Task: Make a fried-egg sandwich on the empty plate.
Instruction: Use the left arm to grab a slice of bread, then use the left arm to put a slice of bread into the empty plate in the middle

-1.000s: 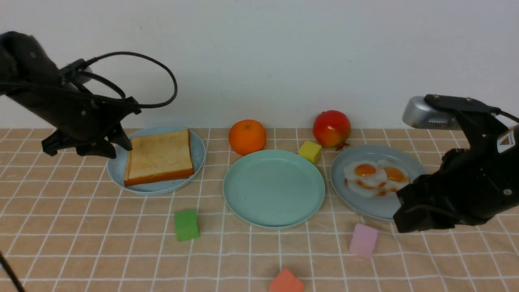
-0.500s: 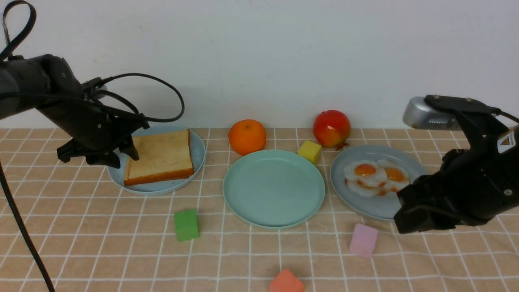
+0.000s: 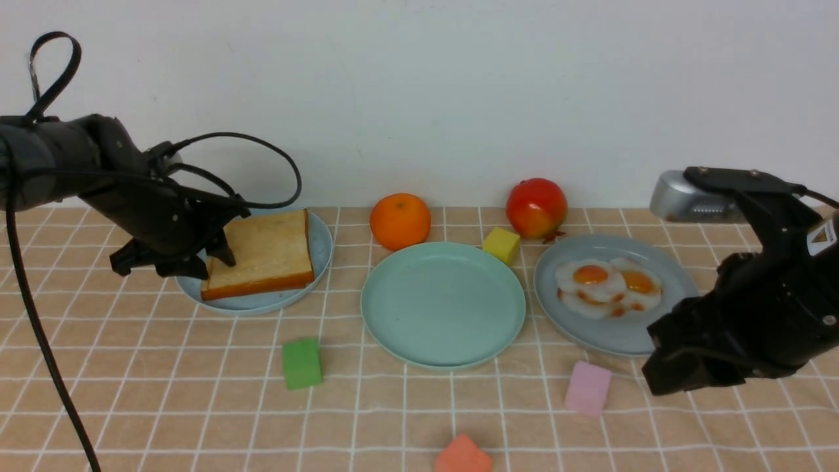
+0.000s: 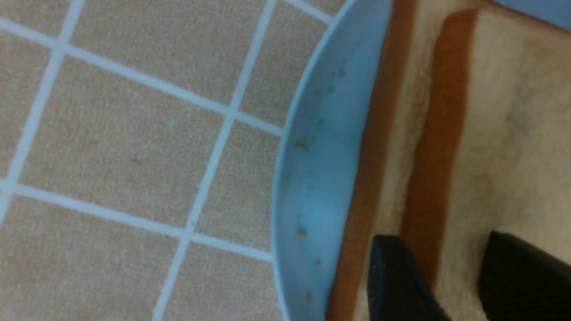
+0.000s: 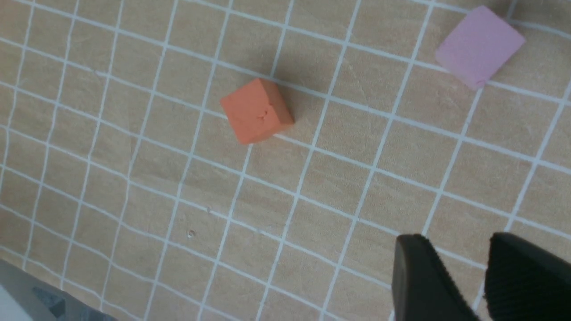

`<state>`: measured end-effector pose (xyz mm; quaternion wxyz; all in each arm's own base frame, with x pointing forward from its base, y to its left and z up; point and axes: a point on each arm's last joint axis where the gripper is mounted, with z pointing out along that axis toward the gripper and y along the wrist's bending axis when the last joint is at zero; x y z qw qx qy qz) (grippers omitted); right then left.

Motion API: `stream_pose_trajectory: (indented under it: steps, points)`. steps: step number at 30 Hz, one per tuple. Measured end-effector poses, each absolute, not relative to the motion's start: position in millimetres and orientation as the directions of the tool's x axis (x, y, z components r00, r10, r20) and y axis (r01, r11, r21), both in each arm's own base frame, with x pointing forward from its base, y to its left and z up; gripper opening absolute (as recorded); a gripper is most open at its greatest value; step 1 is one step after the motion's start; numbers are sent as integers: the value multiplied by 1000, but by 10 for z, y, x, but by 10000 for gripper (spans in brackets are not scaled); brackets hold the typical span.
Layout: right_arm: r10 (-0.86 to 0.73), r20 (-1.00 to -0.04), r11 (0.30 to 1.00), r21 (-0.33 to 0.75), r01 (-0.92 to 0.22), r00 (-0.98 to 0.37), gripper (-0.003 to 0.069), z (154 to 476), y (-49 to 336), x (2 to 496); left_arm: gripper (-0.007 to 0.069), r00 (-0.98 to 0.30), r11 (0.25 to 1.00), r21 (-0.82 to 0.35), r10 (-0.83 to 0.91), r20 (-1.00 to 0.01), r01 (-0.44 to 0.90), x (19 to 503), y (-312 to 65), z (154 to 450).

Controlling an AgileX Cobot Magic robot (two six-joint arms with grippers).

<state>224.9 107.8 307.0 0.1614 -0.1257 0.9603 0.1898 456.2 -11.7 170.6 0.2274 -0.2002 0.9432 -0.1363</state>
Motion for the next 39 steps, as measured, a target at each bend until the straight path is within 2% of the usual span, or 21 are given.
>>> stream_pose_trajectory:
  steps: [2, 6, 7, 8, 10, 16, 20, 21, 22, 26, 30, 31, 32, 35, 39]
  points:
    - [-182, -357, 896, 324, -304, -916, 241, 3069, 1078, 2248, 241, -821, 889, -346, -426, -381, -300, 4568, -120, 1713]
    - [-182, -356, 896, 324, -304, -916, 241, 3069, 1078, 2247, 120, -830, 901, -337, -399, -391, -274, 4567, -122, 1716]
    - [-182, -356, 896, 324, -304, -916, 241, 3069, 1078, 2247, 120, -830, 901, -337, -399, -391, -274, 4567, -122, 1716]
    - [-182, -356, 896, 324, -304, -917, 241, 3069, 1077, 2247, 59, -831, 902, -336, -396, -392, -272, 4567, -122, 1716]
    - [-182, -356, 896, 324, -304, -917, 241, 3069, 1077, 2247, 5, -832, 903, -335, -392, -393, -268, 4567, -123, 1716]
    - [-183, -354, 896, 324, -304, -917, 241, 3068, 1077, 2245, -3, -834, 916, -327, -360, -419, -231, 4537, -126, 1864]
    - [-184, -354, 897, 321, -304, -917, 241, 3068, 1075, 2245, -4, -798, 917, -362, -340, -498, -165, 4418, -156, 2381]
    - [-184, -354, 897, 321, -304, -917, 241, 3068, 1075, 2245, -4, -794, 916, -370, -340, -504, -157, 4401, -162, 2435]
    - [-184, -356, 897, 319, -305, -916, 241, 3068, 1074, 2248, -4, -784, 907, -405, -337, -521, -121, 4317, -207, 2656]
    - [-181, -366, 898, 317, -305, -913, 241, 3070, 1074, 2257, -4, -797, 869, -495, -316, -515, -25, 4139, -516, 2918]
    - [-180, -368, 898, 317, -305, -912, 241, 3071, 1074, 2259, -4, -845, 837, -543, -242, -477, 67, 3980, -1005, 2829]
    - [-181, -367, 898, 317, -305, -913, 241, 3071, 1074, 2258, -4, -864, 831, -551, -219, -454, 79, 3925, -1171, 2727]
    - [-181, -367, 898, 317, -305, -913, 241, 3071, 1074, 2258, -4, -866, 830, -552, -215, -451, 81, 3917, -1197, 2710]
    - [-185, -357, 898, 317, -305, -916, 241, 3067, 1073, 2248, -6, -891, 820, -568, -211, -402, 62, 3836, -1563, 2405]
    - [-192, -343, 898, 318, -305, -920, 241, 3062, 1070, 2235, -6, -897, 826, -562, -209, -390, 51, 3841, -1790, 2158]
